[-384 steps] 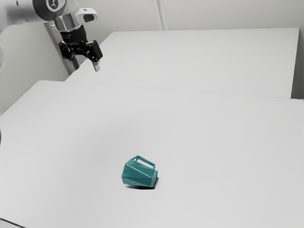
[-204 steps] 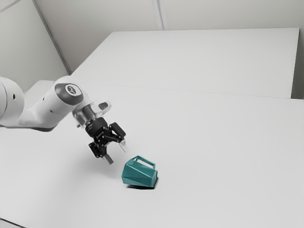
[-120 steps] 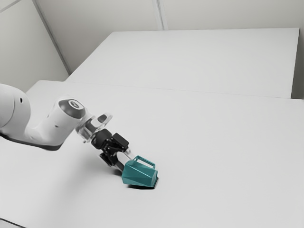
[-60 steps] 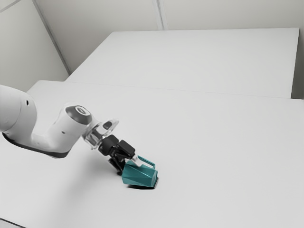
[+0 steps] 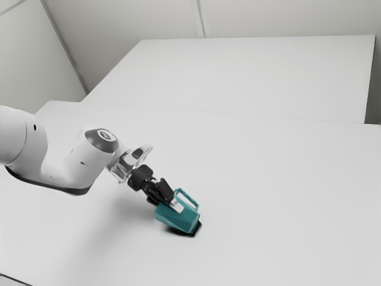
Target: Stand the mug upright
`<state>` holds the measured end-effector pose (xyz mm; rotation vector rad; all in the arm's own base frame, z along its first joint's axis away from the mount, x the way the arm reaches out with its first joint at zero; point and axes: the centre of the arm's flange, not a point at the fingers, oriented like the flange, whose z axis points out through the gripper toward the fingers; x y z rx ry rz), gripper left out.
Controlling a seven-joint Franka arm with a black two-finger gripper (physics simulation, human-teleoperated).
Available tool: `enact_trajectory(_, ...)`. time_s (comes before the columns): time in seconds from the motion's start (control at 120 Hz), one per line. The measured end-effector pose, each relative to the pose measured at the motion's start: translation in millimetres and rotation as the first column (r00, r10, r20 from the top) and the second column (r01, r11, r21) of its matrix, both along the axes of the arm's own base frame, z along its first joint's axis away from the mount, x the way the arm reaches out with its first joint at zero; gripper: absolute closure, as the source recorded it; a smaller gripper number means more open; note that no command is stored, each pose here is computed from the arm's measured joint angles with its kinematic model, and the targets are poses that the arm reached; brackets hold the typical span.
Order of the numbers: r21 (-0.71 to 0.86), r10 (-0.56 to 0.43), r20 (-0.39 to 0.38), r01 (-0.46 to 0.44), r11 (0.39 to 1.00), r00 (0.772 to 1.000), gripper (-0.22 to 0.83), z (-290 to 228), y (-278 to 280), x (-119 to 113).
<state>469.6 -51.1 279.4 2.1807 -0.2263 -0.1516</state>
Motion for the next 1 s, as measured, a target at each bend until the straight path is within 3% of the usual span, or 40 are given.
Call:
enact_trajectory(0.133, -0.001, -0.021, 0.037, 0.021, 1.000, 0.999, 0.74, 12.8, -7.6, 6.7)
enact_trajectory(0.5, 0.029, -0.052, 0.117, 0.049, 0.998, 0.992, 0.77, 51.7, -8.2, 13.5)
enact_trajectory(1.0, 0.317, -0.234, 0.148, 0.178, 0.932, 0.961, 0.77, 107.9, -4.2, 37.7)
